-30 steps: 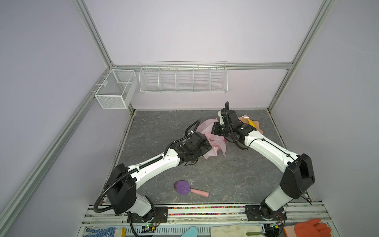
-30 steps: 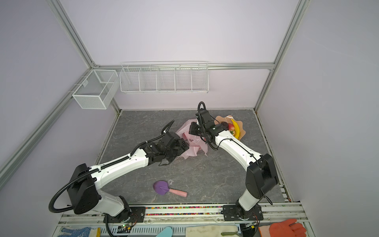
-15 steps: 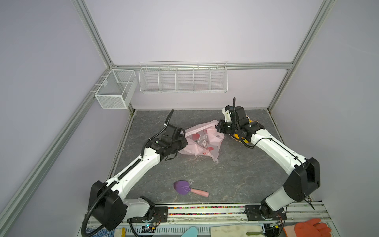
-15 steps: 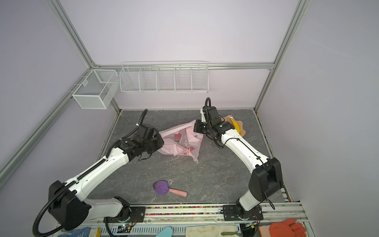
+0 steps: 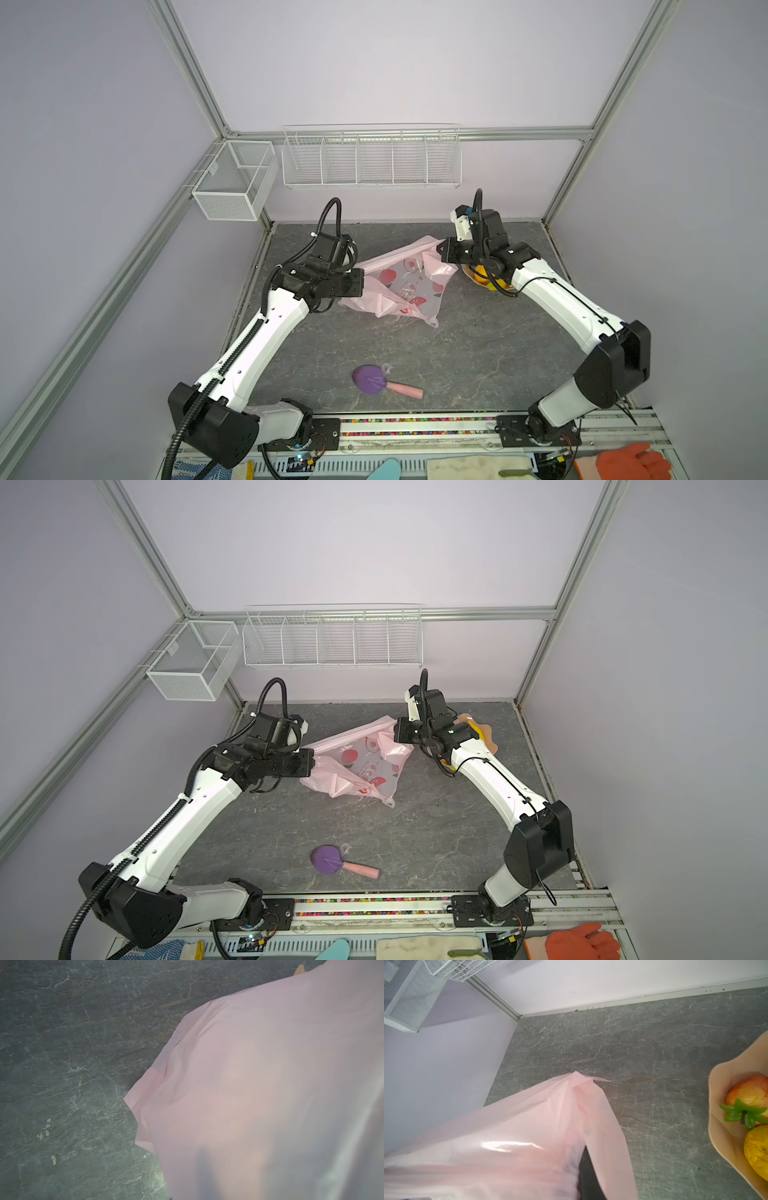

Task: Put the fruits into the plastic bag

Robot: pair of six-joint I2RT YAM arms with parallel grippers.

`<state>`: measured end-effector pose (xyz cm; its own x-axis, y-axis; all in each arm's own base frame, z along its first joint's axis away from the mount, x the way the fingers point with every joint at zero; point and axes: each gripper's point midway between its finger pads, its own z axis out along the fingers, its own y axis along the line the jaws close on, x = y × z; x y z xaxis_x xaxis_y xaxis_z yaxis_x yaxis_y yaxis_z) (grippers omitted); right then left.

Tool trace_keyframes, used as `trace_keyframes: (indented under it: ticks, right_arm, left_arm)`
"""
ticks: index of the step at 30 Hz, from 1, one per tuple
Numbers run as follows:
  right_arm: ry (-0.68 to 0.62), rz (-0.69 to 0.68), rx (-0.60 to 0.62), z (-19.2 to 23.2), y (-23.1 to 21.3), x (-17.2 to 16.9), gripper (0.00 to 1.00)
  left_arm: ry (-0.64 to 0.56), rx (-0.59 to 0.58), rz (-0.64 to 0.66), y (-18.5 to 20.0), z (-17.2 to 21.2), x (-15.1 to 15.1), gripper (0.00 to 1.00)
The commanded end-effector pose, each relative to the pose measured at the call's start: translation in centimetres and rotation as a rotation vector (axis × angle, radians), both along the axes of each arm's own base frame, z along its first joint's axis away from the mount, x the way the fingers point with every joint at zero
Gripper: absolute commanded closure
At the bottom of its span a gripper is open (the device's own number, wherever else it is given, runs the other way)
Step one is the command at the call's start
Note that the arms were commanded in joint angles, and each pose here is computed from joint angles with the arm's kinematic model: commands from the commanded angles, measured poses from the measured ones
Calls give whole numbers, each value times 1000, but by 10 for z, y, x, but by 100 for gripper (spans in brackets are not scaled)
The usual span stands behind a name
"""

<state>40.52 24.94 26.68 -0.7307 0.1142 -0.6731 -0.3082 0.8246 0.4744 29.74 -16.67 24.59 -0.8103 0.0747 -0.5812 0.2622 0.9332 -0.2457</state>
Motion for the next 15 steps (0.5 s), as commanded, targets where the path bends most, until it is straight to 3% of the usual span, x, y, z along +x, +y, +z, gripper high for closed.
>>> trace_keyframes:
  ticks: [1, 7, 10, 15]
  right_arm:
    - [-24, -163, -33, -4, -41, 54, 92]
    - [172, -21, 39, -62, 5, 80, 76]
    - [228, 8, 52, -80, 17, 88, 69]
    - [223, 9, 31, -87, 11, 86, 33]
  left_arm:
    - [17, -23, -29, 13, 16, -23, 100]
    - [105, -173, -52, -32, -3, -34, 100]
    - [121, -193, -44, -45, -7, -33, 100]
    - [141, -193, 8, -51, -17, -21, 100]
